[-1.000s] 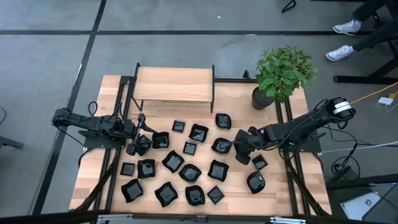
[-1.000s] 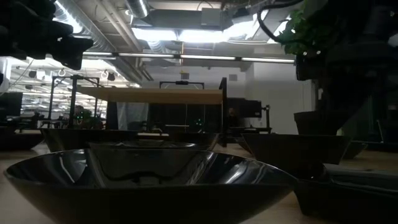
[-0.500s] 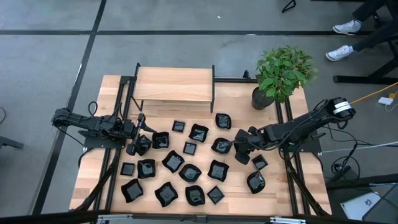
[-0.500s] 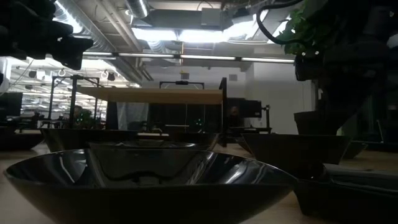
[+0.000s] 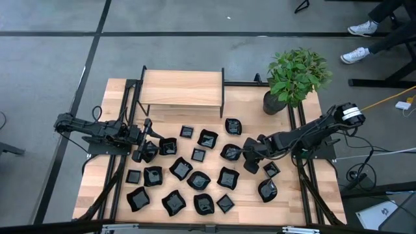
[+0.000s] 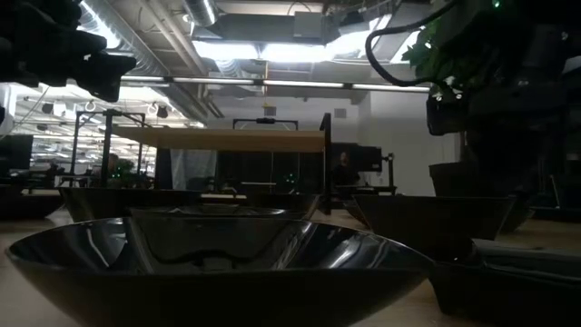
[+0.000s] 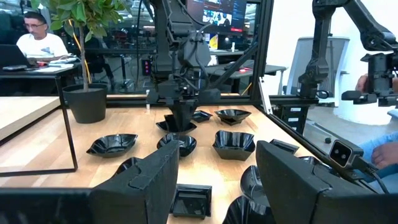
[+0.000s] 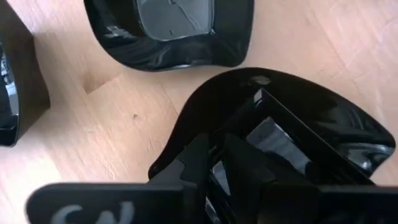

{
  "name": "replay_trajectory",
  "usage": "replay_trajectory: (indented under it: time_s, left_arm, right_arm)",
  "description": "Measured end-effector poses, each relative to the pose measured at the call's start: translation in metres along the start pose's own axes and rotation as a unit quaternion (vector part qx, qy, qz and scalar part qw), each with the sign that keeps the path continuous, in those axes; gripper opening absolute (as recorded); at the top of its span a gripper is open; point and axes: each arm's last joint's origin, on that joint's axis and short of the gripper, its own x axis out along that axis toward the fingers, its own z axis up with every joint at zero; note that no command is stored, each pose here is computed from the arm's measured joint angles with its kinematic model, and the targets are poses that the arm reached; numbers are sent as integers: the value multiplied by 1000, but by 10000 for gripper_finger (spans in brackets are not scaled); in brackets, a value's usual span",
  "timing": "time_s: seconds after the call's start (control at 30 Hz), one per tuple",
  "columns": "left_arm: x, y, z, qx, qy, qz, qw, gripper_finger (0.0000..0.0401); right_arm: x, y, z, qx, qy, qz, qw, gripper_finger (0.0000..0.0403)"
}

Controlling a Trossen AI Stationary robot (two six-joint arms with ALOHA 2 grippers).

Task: Pick & Place Mini shaped plates
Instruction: Put the square plate on the shelf

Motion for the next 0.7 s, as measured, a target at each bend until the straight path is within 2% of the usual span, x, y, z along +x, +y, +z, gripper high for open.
replay_trajectory:
  time_s: [0.23, 0.53, 0.7]
  left_arm:
    - [0, 0, 0, 0, 0, 0, 1000, 208]
    - [0, 0, 0, 0, 0, 0, 1000, 207]
    - [0, 0, 0, 0, 0, 0, 1000, 207]
  right_arm:
    - [-7, 7, 7, -7, 7, 17, 1000, 53]
    - [-30, 8, 14, -27, 55, -66, 996, 53]
    - [-37, 15, 23, -13, 36, -49, 998, 53]
